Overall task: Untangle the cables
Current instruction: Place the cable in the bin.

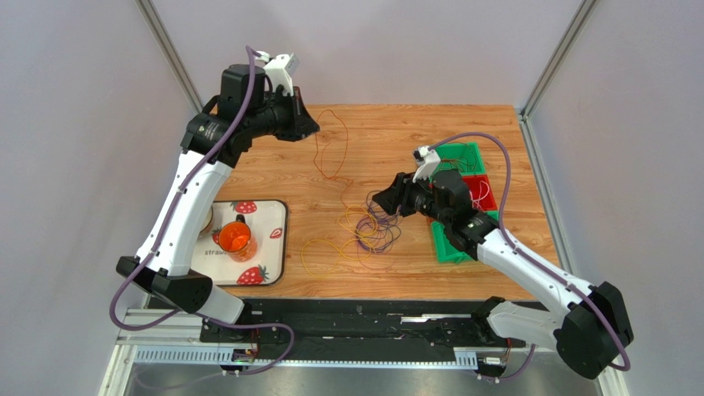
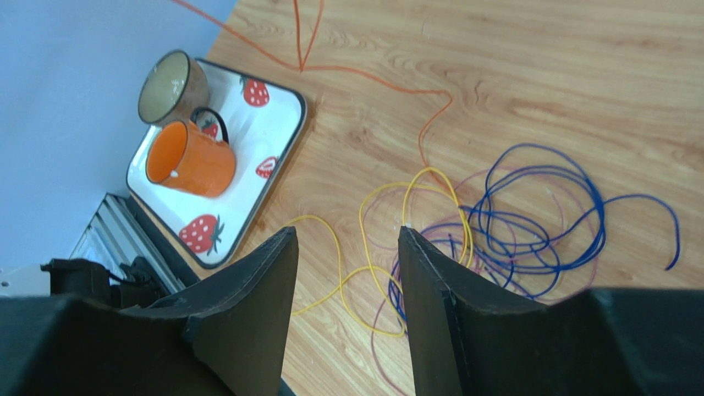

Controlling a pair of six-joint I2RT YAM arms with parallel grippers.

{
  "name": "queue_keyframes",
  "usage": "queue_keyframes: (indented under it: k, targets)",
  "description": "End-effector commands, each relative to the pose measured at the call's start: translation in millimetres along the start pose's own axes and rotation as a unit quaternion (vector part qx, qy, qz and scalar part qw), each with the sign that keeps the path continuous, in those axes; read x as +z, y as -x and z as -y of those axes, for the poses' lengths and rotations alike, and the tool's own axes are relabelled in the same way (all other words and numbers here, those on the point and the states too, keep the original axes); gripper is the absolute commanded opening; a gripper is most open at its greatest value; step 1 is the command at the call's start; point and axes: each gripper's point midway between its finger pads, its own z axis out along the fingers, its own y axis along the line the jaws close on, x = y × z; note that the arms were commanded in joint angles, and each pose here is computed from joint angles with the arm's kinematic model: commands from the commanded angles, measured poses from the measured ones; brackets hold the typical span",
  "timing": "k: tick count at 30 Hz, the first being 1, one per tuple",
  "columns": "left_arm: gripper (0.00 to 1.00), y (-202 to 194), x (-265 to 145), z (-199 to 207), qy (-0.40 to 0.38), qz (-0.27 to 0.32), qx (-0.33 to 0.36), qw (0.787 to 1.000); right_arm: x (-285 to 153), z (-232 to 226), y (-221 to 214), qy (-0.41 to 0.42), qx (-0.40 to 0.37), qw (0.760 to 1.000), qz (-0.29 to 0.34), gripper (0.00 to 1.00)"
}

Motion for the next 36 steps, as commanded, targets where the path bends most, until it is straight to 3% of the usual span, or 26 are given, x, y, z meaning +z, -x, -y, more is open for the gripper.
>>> queue_keyframes:
  k: [1, 6, 28, 36]
  targets:
    - [0.0, 21, -30, 28, -0.05, 0.046, 0.001, 0.998, -3, -8, 39, 0.005, -0.037, 0.997, 0.074, 0.52]
    - [0.0, 27, -37, 36, -0.062, 0.05, -0.022, 0.997, 28, -4, 26, 0.01, -0.094, 0.995, 0.012, 0.51]
    - [0.0, 54, -48, 74, -0.147, 0.045, -0.106, 0.982, 66, -57, 42, 0.067, -0.195, 0.977, 0.062, 0.54]
    - [0.0, 55, -49, 78, -0.156, 0.044, -0.109, 0.981, 88, -53, 45, 0.031, -0.212, 0.973, 0.091, 0.55]
